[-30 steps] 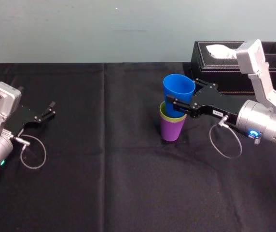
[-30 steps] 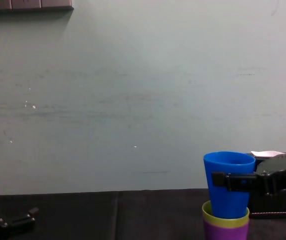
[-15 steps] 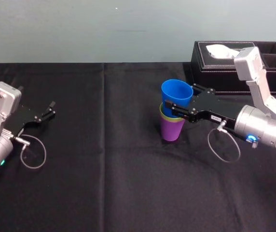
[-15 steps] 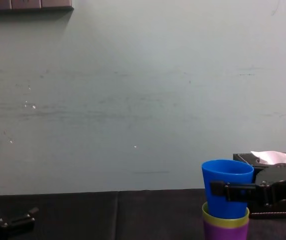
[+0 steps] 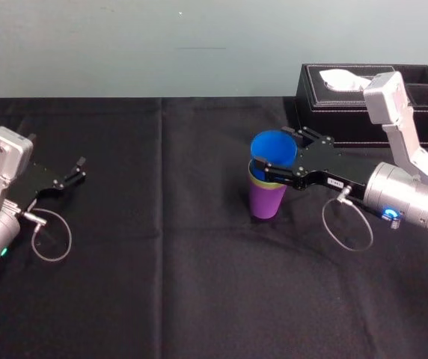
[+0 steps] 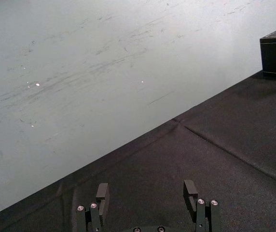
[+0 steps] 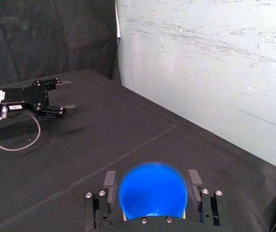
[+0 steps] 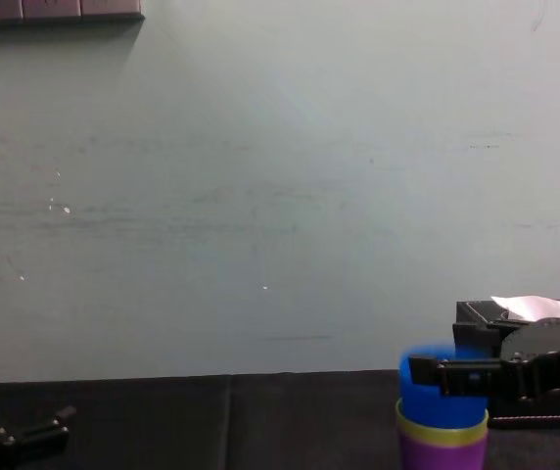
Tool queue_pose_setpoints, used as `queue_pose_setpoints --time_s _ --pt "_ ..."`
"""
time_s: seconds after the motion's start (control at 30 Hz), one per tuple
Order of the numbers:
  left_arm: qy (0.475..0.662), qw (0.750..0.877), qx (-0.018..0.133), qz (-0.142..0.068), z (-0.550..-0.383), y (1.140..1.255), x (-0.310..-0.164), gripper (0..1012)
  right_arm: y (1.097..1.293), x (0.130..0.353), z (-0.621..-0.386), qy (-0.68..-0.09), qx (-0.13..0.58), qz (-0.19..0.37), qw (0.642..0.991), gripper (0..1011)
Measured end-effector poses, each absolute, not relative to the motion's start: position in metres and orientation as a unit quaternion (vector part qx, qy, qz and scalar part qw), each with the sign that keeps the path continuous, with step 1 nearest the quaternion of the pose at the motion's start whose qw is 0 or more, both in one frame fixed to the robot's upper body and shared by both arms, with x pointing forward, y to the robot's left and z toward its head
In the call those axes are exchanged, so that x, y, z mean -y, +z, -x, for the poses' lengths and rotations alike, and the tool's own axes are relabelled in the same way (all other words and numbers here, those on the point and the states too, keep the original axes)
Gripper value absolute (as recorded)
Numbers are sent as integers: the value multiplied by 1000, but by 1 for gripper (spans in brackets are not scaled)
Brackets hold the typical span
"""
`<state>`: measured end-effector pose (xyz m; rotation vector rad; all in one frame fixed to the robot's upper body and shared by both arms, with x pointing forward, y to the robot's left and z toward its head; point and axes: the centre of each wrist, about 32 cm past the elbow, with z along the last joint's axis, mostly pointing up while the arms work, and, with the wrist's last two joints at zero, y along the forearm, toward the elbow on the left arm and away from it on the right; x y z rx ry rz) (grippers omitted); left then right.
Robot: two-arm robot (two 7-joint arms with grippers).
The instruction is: Stack the three plastic cups sequentially using one hand.
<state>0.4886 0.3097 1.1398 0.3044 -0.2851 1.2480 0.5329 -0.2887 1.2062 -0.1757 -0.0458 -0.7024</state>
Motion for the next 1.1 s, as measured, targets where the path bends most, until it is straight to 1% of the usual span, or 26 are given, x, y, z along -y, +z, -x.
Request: queue_pose_setpoints --time_s 0.13,0.17,0.7,0.9,1.1 --pt "580 791 132 -141 -489 1140 -310 1011 1206 289 -533 -344 22 86 935 995" --pt "580 791 132 -141 -489 1140 -310 1011 1206 289 -533 -344 22 86 935 1002" --pt "580 791 133 -141 -489 1140 -310 1011 1209 287 -530 -347 26 82 934 1000" --pt "580 791 132 -141 -489 1140 -310 1011 1215 296 -515 -377 40 66 923 1000" --pt "580 791 132 -141 -489 1140 -310 1011 1217 311 -490 -432 63 50 898 1000"
